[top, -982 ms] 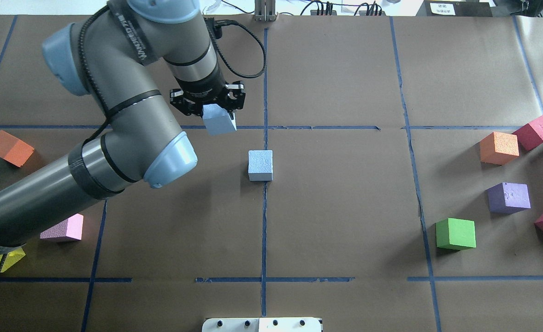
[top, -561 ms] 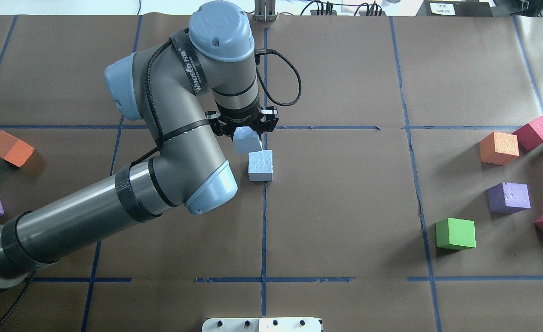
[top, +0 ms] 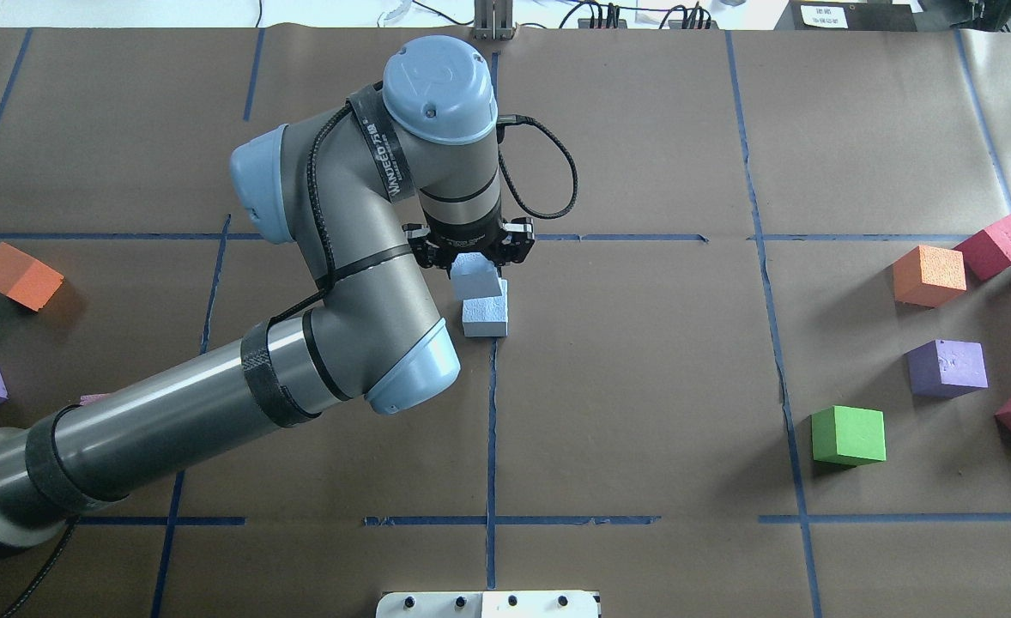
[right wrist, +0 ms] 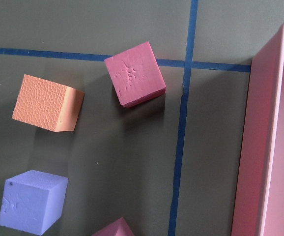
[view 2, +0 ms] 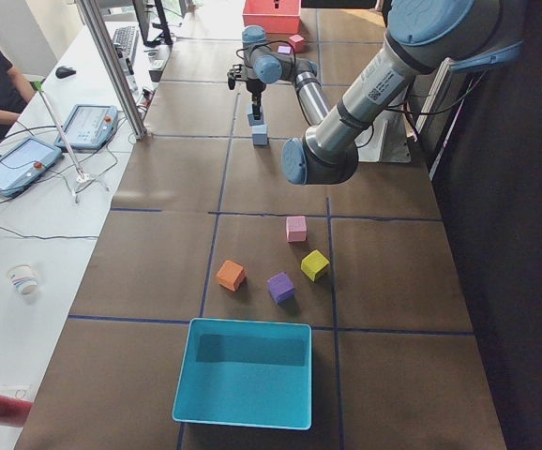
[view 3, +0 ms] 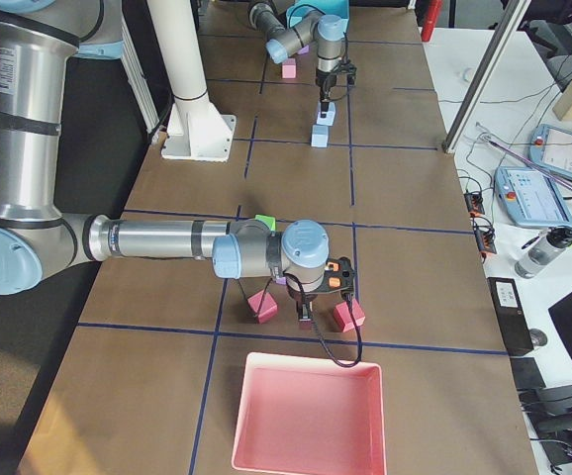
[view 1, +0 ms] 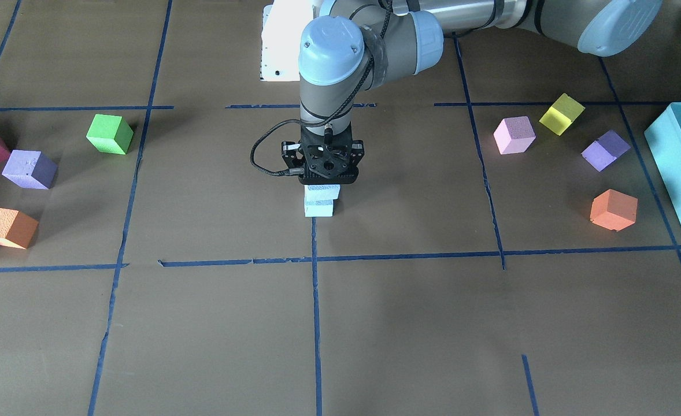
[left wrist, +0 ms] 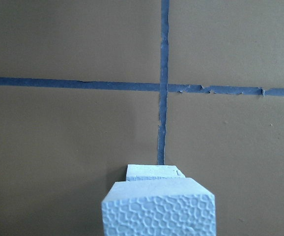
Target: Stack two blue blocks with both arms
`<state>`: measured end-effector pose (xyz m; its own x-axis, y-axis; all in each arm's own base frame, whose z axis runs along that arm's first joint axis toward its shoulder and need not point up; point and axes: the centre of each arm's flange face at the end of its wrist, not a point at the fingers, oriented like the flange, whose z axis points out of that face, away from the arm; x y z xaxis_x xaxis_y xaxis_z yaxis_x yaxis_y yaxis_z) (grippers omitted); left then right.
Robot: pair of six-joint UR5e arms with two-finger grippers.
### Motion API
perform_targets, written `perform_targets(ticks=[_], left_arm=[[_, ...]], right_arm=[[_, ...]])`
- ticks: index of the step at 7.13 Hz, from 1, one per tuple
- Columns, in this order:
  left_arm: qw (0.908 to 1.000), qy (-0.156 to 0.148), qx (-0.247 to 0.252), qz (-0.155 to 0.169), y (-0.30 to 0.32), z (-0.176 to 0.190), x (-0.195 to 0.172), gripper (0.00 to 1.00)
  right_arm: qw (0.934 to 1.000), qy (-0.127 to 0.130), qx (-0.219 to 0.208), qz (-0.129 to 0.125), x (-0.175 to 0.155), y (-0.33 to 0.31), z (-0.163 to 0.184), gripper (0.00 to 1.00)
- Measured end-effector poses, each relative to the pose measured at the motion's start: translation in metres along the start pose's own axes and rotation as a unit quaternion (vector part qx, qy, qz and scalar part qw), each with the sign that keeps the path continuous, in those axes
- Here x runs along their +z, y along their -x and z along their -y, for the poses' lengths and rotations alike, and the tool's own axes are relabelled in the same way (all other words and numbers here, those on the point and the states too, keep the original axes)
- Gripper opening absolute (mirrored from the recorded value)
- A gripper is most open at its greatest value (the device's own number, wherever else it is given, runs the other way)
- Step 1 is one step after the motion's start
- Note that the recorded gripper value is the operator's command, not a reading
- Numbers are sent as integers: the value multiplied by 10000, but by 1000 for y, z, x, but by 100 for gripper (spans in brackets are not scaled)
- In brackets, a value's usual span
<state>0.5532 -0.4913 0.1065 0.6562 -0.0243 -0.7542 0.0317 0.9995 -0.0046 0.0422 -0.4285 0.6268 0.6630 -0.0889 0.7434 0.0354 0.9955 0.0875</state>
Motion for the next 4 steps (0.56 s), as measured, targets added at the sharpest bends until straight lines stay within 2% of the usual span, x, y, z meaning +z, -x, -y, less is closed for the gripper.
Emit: perform_targets(ticks=[2, 4], left_arm=[[10000, 28, 64, -39, -4, -3, 12, 0], [9999, 56, 97, -49, -5, -3, 26, 6]], right_arm=[[10000, -8, 0, 0, -1, 0, 0, 100], [10000, -10, 1, 0, -1, 0, 0, 100]])
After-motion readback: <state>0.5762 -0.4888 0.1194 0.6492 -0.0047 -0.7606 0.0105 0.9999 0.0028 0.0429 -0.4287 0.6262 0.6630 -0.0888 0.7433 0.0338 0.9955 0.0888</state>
